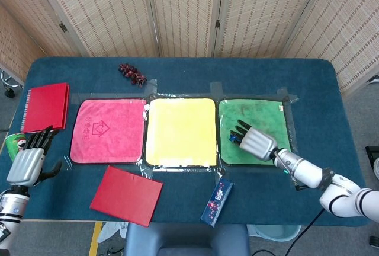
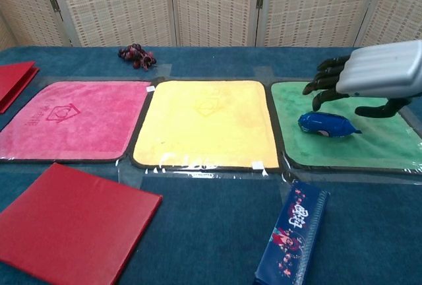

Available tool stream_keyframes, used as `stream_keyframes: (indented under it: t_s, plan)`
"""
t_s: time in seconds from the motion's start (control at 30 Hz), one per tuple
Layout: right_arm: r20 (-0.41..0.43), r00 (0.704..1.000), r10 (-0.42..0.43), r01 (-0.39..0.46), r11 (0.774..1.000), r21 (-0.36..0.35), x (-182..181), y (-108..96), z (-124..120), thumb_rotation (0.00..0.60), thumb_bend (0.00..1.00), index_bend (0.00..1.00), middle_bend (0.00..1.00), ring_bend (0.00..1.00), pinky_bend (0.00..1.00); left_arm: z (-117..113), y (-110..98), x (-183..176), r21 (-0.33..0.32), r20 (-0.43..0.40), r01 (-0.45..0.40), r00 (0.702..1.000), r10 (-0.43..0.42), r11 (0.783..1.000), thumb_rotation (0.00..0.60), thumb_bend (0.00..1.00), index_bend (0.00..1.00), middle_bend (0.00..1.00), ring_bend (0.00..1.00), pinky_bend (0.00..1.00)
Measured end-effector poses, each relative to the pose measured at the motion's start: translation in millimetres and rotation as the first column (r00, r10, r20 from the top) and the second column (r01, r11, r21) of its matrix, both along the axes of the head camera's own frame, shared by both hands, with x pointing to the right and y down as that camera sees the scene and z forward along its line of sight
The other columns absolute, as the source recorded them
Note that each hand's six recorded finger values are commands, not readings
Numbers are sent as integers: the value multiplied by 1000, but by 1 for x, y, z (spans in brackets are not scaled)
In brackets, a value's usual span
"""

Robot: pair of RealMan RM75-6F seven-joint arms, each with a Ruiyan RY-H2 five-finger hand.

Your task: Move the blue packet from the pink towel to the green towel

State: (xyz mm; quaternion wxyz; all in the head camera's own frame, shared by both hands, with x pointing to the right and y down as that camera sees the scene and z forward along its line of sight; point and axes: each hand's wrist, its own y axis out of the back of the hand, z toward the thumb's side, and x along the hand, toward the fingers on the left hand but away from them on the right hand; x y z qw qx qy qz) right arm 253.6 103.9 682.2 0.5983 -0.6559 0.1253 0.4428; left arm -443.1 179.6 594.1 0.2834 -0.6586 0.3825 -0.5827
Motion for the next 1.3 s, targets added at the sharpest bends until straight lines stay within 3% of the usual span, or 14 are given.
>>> stream_keyframes:
  t_s: [0.37,0.83,1.0,1.17,1.3]
  plan:
    - [-98,993,-65,65,998,-10,-6,3,36,600,585,184,70,63,0,-1,1,0,-1,0,-2,1000,2,1000,600,435,0,0,0,10]
    - [-185,982,42,-39,999,21,62,-2,19,600,586,184,80,85,0,2,0,3,-3,-8,-6,1000,6,1000,600,434,0,0,0,10]
    - [-134,987,91,-86,995,42,63,-7,8,600,585,183,79,91,0,1,-2,6,3,-12,-12,1000,12,1000,600,434,0,0,0,10]
    - [-24,987,160,-158,985,74,59,-14,-14,600,585,165,72,91,0,0,-5,9,10,-9,-20,1000,20,1000,600,434,0,0,0,10]
    - [73,970,234,-240,965,101,63,-16,-39,600,586,131,63,93,0,-1,-7,9,15,-3,-21,1000,21,1000,600,435,0,0,0,10]
